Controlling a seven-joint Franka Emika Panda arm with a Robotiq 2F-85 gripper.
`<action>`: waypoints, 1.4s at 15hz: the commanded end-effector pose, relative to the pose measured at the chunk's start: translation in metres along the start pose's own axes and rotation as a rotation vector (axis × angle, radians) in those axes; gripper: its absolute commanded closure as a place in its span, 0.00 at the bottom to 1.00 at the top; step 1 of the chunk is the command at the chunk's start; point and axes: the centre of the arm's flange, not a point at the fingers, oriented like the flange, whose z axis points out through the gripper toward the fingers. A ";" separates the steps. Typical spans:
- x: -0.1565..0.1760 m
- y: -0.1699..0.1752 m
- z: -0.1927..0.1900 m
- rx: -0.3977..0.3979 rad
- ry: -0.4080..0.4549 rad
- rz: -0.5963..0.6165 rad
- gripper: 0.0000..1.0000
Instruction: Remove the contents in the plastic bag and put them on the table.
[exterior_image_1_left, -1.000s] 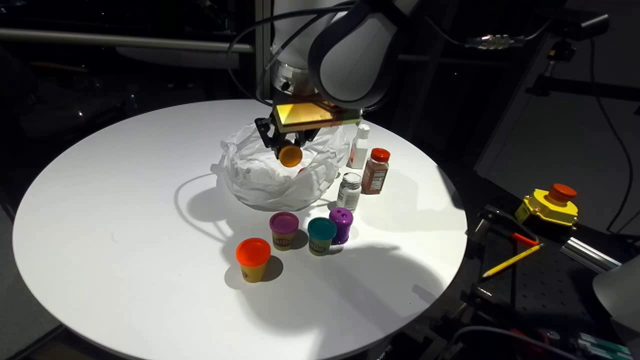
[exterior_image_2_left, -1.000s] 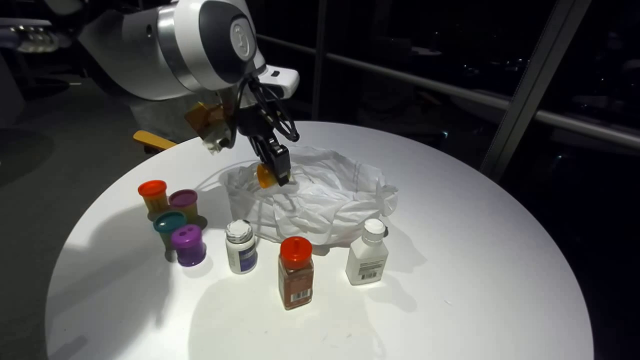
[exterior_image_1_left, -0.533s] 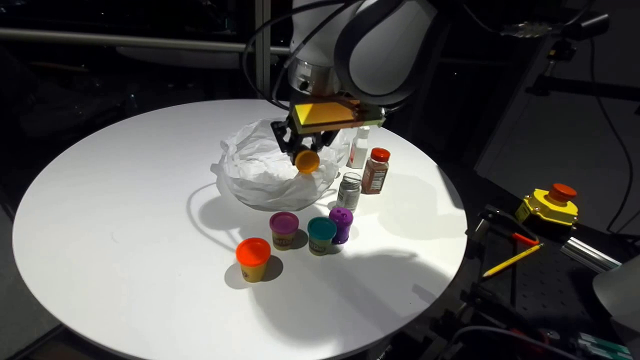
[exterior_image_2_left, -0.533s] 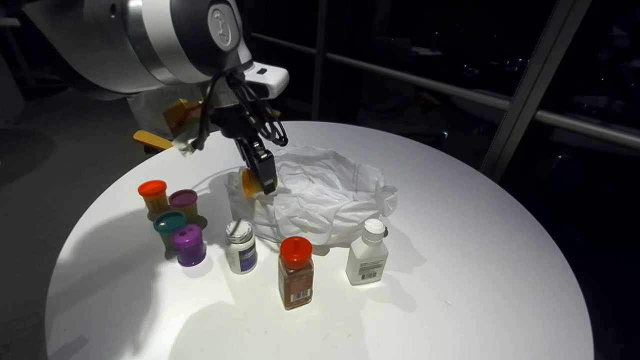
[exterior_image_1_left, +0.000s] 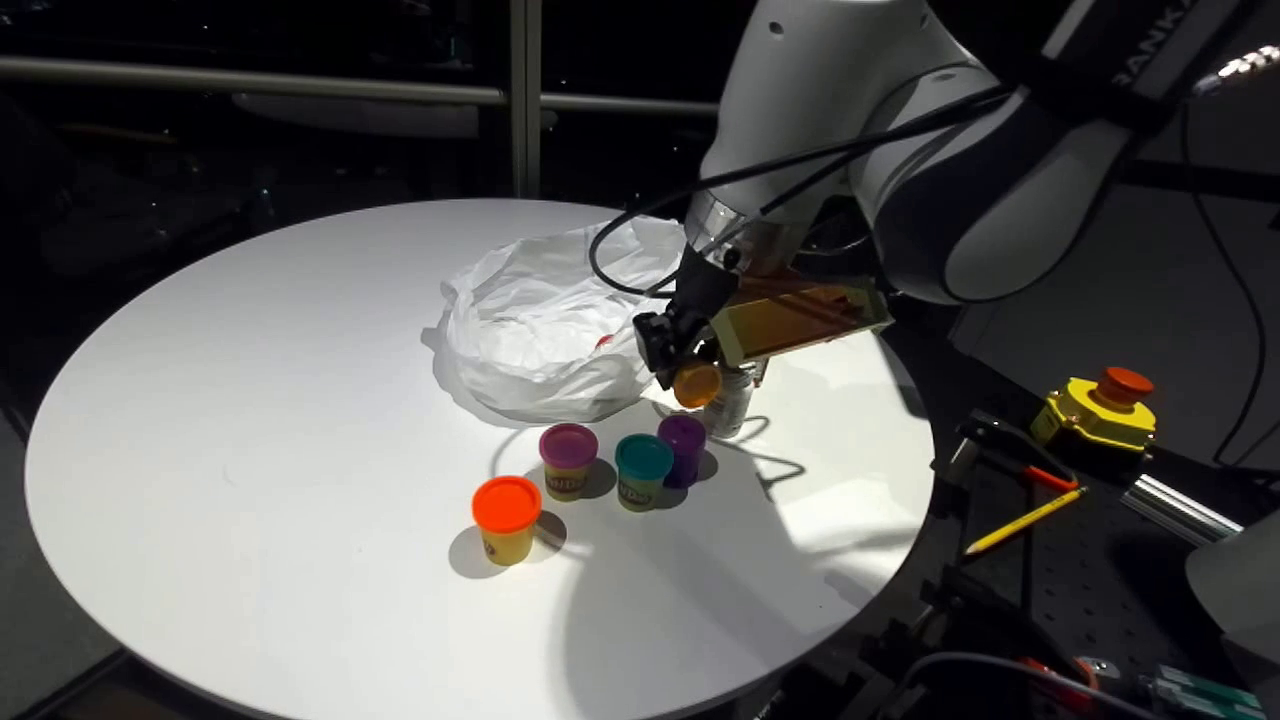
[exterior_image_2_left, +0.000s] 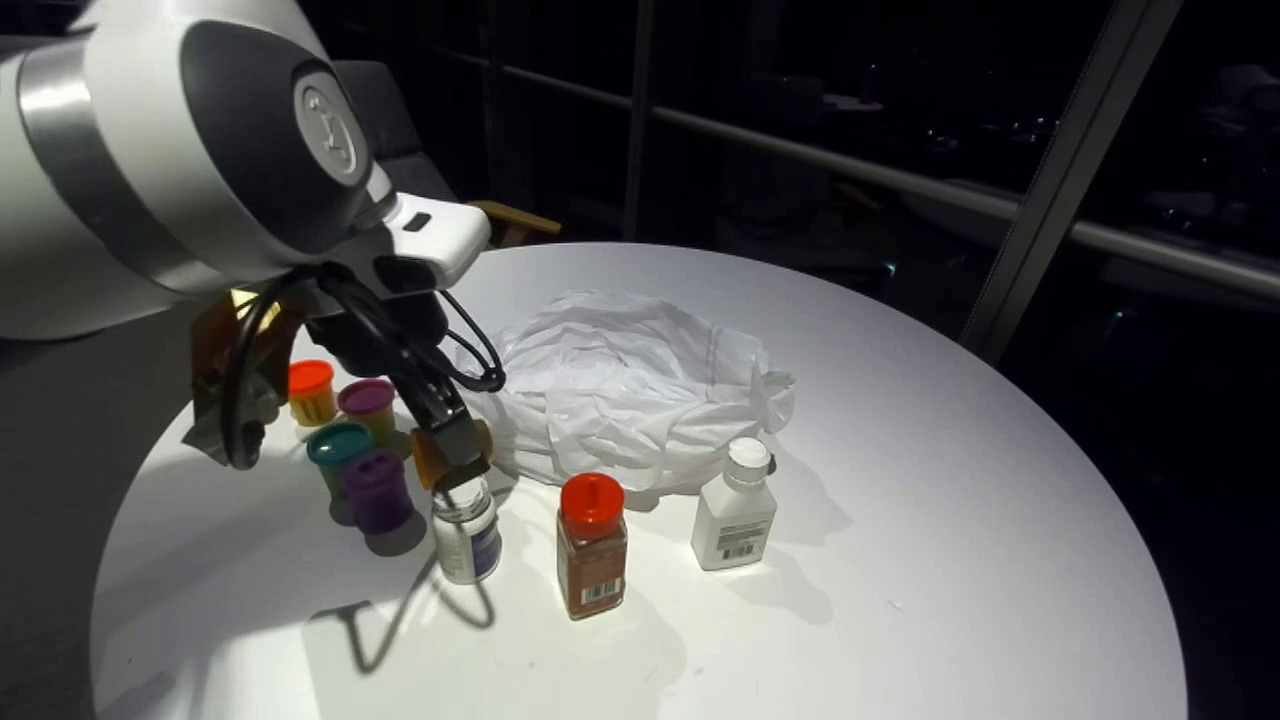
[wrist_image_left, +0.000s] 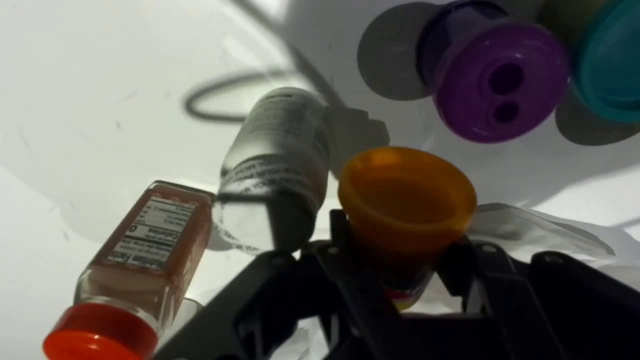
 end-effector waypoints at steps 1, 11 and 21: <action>-0.009 0.010 -0.016 0.017 0.123 0.034 0.82; 0.014 -0.029 0.032 -0.020 0.047 -0.022 0.82; 0.032 -0.033 -0.005 -0.106 0.004 0.021 0.18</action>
